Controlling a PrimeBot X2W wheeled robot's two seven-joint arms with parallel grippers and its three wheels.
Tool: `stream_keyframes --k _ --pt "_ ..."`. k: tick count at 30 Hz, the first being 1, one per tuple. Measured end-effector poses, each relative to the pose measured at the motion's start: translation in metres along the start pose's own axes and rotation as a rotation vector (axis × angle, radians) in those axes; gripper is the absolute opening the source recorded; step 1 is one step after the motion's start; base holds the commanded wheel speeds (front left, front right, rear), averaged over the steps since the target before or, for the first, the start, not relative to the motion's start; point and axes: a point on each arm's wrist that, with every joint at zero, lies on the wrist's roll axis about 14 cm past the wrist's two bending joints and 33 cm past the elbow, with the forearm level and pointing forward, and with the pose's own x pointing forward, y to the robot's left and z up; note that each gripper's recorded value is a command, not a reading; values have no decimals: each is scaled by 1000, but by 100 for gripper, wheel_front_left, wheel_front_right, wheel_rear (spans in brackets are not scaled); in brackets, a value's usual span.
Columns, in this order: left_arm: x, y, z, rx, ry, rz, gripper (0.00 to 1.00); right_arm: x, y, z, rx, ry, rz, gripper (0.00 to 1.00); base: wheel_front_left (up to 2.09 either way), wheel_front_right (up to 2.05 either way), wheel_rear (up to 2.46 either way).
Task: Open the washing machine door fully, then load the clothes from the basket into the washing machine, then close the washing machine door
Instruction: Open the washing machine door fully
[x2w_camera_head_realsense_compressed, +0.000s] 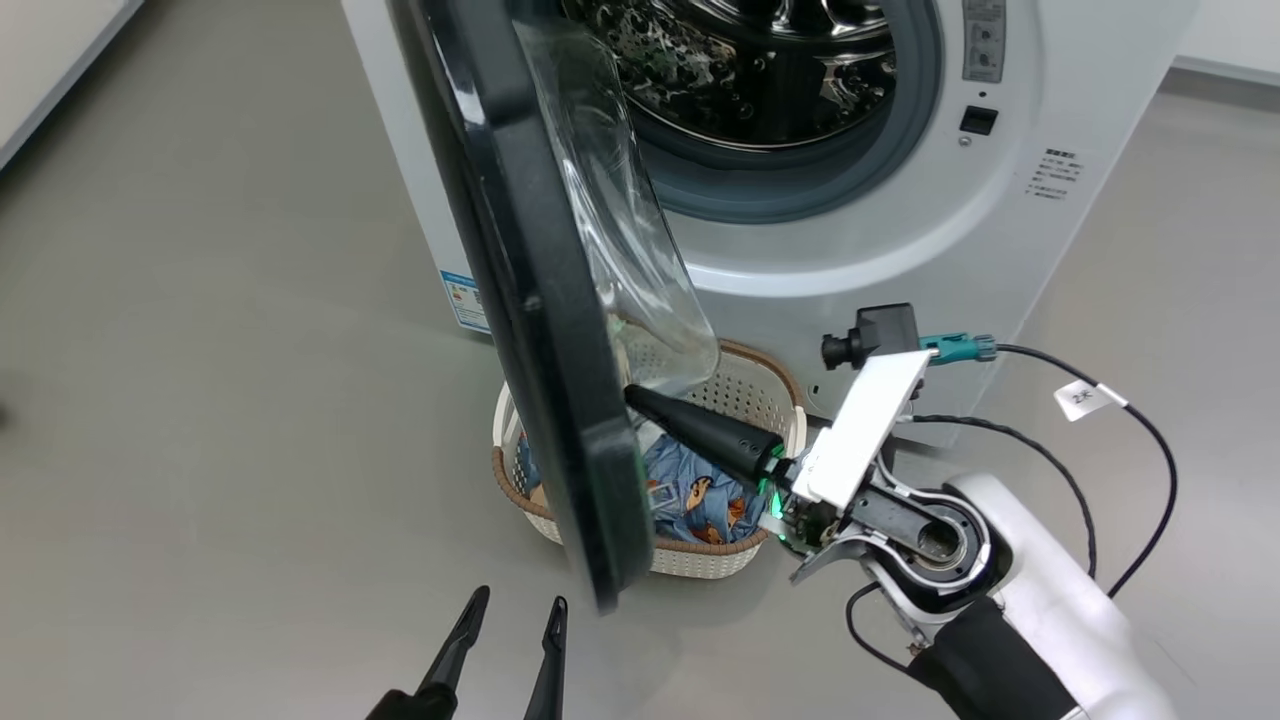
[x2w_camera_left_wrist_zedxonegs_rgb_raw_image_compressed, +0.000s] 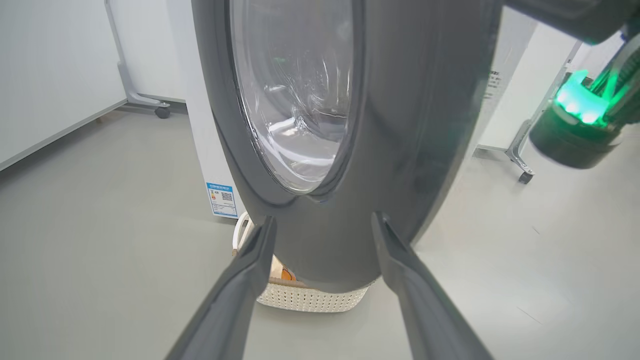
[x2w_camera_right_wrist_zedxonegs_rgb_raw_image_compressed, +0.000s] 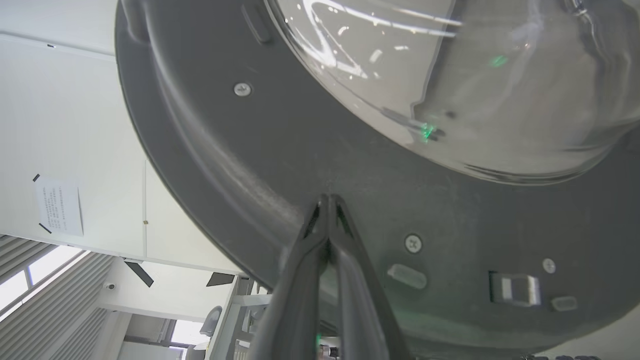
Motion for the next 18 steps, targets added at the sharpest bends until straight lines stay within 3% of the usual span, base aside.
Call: stream_keyframes --k 8,18 --pt "-12 6 6 -2 -27 32 100 14 16 -27 11 61 44 0 0 0 0" --pt "-16 18 12 24 -47 65 100 10 21 -29 0 36 41 0 0 0 0"
